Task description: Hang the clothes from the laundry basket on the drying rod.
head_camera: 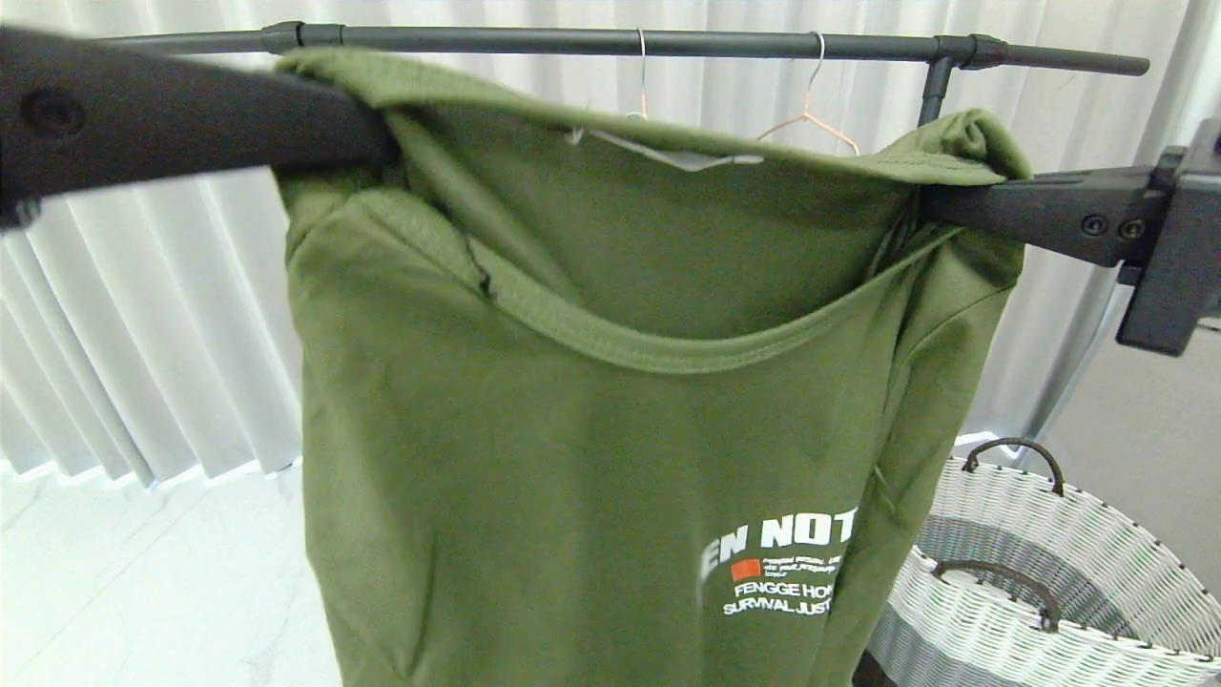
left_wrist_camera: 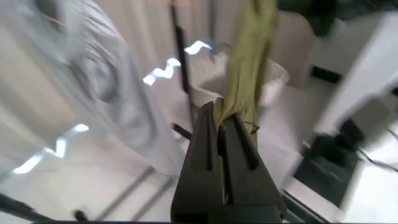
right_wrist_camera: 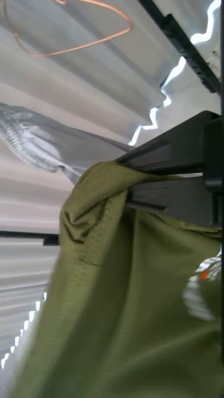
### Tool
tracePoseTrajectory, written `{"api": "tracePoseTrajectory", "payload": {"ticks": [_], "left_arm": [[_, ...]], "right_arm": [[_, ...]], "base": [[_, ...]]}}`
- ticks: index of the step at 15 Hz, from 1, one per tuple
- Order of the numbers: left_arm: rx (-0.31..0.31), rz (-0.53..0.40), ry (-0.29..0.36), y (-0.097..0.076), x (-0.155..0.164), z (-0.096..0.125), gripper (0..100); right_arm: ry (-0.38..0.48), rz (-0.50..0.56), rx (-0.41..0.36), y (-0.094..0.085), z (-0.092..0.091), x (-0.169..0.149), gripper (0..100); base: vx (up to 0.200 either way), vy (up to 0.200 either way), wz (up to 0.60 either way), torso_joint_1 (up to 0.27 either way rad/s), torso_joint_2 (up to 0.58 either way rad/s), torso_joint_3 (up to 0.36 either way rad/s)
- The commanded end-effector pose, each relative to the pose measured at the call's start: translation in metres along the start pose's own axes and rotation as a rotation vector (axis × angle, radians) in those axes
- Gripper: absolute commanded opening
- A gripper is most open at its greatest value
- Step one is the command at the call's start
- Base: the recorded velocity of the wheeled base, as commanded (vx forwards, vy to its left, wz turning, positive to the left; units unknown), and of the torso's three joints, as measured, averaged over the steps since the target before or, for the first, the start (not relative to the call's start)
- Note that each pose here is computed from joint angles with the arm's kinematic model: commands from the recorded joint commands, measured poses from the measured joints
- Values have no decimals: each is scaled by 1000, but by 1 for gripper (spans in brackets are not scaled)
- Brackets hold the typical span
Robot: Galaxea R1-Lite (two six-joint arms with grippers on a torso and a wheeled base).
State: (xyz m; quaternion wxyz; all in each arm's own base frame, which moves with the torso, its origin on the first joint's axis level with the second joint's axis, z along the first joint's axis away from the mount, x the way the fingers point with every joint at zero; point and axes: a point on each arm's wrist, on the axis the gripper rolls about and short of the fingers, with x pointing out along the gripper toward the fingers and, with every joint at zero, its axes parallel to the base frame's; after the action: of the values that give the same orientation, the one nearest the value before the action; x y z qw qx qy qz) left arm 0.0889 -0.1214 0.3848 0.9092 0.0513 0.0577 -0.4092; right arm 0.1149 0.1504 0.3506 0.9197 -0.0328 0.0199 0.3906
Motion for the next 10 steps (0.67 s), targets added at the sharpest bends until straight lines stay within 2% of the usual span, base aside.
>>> {"api": "tracePoseTrajectory", "payload": {"ticks": [1,10], "left_arm": [[3,86,-58,11,27,3,0],[21,111,-49,11,32,-2,0]], "right_arm": [[5,-4,-1,-3,0,-13,0],[19,-5,4,-3,-1,-15,0]], "base": [[0,0,0,0,0,0],[0,0,0,0,0,0]]}}
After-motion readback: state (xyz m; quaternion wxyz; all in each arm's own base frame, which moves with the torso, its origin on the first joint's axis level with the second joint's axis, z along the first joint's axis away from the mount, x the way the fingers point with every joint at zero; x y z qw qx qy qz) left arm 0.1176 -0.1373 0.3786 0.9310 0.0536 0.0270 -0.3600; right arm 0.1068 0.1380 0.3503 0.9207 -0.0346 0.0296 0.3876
